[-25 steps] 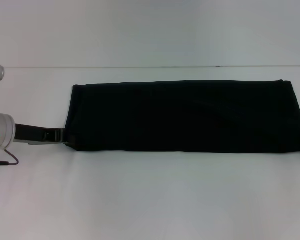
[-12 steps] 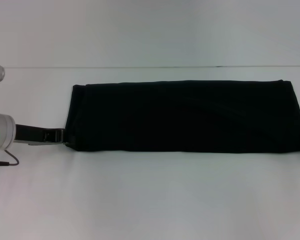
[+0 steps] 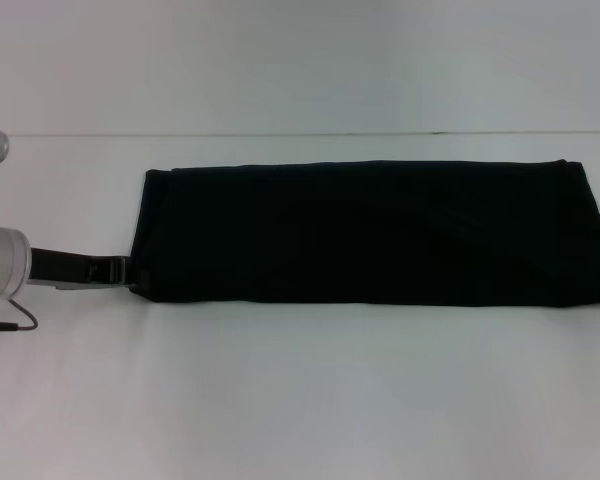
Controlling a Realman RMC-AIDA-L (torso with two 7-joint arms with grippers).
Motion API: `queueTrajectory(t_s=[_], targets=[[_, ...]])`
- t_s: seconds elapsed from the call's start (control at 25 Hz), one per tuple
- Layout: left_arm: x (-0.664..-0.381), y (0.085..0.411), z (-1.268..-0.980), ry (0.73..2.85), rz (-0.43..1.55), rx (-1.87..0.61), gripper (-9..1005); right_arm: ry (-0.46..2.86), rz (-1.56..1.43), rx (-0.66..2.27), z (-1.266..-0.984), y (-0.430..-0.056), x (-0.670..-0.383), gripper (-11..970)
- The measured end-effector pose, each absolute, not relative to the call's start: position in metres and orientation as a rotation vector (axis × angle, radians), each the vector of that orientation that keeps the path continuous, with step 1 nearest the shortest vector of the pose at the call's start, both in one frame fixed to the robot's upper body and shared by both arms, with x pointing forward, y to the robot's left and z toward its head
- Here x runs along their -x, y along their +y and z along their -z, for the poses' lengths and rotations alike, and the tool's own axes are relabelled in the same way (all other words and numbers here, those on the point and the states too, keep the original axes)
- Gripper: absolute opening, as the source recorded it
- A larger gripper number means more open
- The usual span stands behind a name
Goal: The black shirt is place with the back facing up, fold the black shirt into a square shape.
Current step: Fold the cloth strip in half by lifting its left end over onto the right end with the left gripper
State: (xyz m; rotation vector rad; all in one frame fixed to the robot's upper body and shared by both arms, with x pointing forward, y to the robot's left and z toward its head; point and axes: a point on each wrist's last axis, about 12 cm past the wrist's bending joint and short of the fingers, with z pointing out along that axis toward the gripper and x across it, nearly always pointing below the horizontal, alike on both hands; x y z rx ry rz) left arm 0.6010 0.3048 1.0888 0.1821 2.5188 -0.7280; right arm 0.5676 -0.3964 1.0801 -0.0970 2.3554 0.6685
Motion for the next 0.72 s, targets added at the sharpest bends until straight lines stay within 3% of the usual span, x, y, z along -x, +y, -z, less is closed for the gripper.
queueTrajectory(t_s=[0.16,0.24,0.48,0.72], targets=[[-0.601,0.306,-1.088,2.517,0.717,-0.173,4,2.355,-0.655,0.076,-1.079,-0.4,-0.566,346],[-0.601,0.307,-1.087,2.517,0.715,-0.17,4,2.352,-0.651,0.062,-1.078,-0.402,-0.565,110],[-0.599,0.308,-1.087,2.52,0.722,-0.166,4,2.34,-0.653,0.031,-1.078,-0.408,-0.561,9],[-0.597,0.314,-1.089,2.52,0.716,-0.158,3,2.336,-0.664,0.009,-1.077,-0.414,-0.554,13]])
